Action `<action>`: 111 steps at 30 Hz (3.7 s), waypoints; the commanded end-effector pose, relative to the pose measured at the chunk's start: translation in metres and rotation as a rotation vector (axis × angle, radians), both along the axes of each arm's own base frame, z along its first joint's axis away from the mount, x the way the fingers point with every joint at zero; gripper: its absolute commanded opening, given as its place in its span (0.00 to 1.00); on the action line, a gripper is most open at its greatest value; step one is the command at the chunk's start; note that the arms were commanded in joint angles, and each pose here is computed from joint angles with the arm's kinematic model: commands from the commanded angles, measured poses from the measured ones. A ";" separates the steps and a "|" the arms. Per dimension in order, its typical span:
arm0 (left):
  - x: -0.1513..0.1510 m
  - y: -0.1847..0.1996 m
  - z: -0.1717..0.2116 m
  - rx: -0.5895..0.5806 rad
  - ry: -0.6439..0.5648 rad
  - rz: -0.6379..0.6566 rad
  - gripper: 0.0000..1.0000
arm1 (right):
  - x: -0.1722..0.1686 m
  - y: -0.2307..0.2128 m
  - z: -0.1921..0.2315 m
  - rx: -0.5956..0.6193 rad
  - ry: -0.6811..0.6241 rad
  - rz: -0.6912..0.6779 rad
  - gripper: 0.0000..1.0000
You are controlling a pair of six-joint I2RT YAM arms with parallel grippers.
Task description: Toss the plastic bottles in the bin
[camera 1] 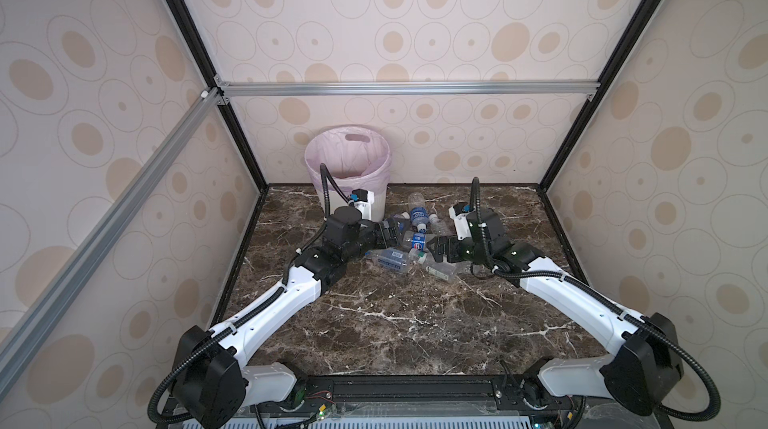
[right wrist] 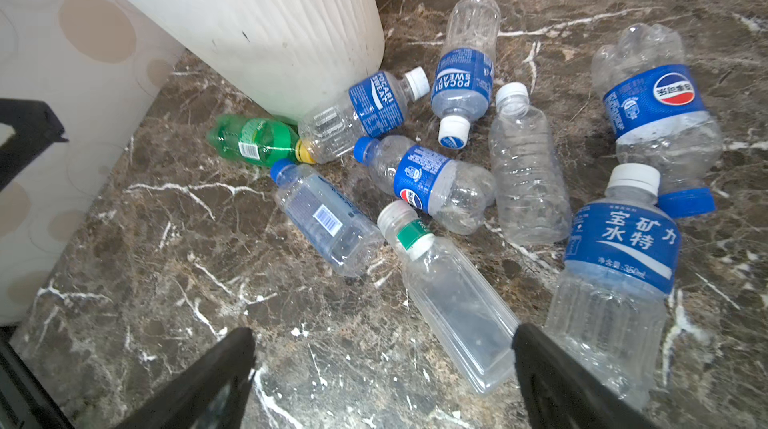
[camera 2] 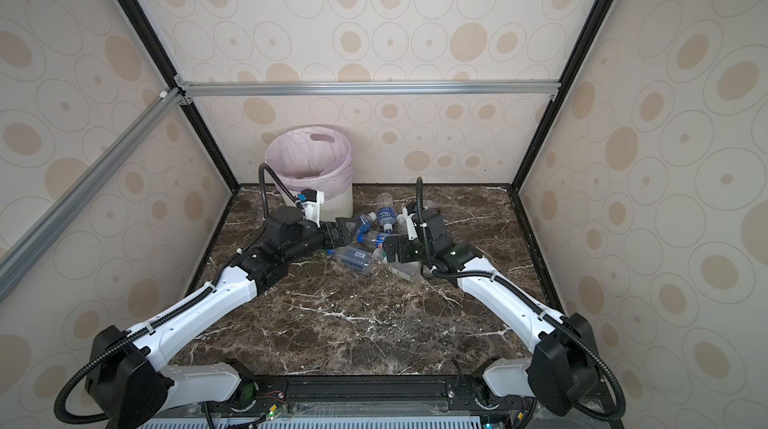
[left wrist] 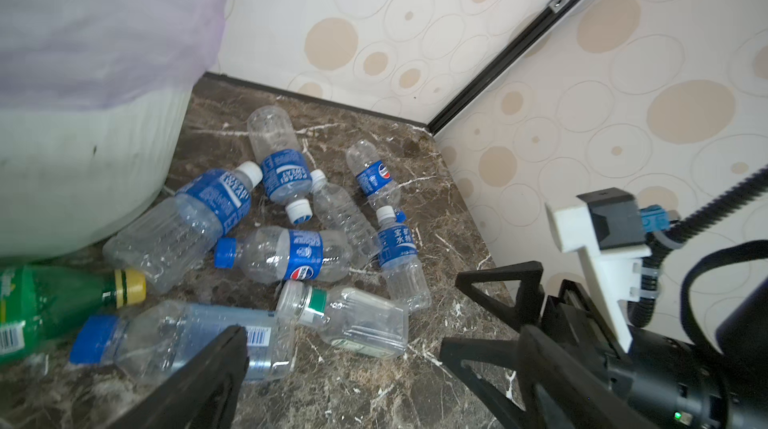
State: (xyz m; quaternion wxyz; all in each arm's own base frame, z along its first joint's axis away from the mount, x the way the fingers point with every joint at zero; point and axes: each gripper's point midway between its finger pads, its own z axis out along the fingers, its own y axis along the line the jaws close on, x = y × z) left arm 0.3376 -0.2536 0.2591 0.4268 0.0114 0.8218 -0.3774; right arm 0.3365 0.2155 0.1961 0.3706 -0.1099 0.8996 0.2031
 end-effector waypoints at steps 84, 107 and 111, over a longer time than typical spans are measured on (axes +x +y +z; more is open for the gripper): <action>-0.007 -0.055 -0.044 -0.280 0.211 -0.058 0.96 | -0.039 0.037 -0.005 0.144 0.135 0.111 0.49; 0.030 -0.066 -0.016 -0.320 0.137 -0.003 0.62 | -0.060 0.056 0.031 0.234 0.033 0.228 0.46; 0.033 -0.066 -0.012 -0.325 0.125 0.000 0.58 | -0.063 0.058 0.034 0.244 0.023 0.246 0.46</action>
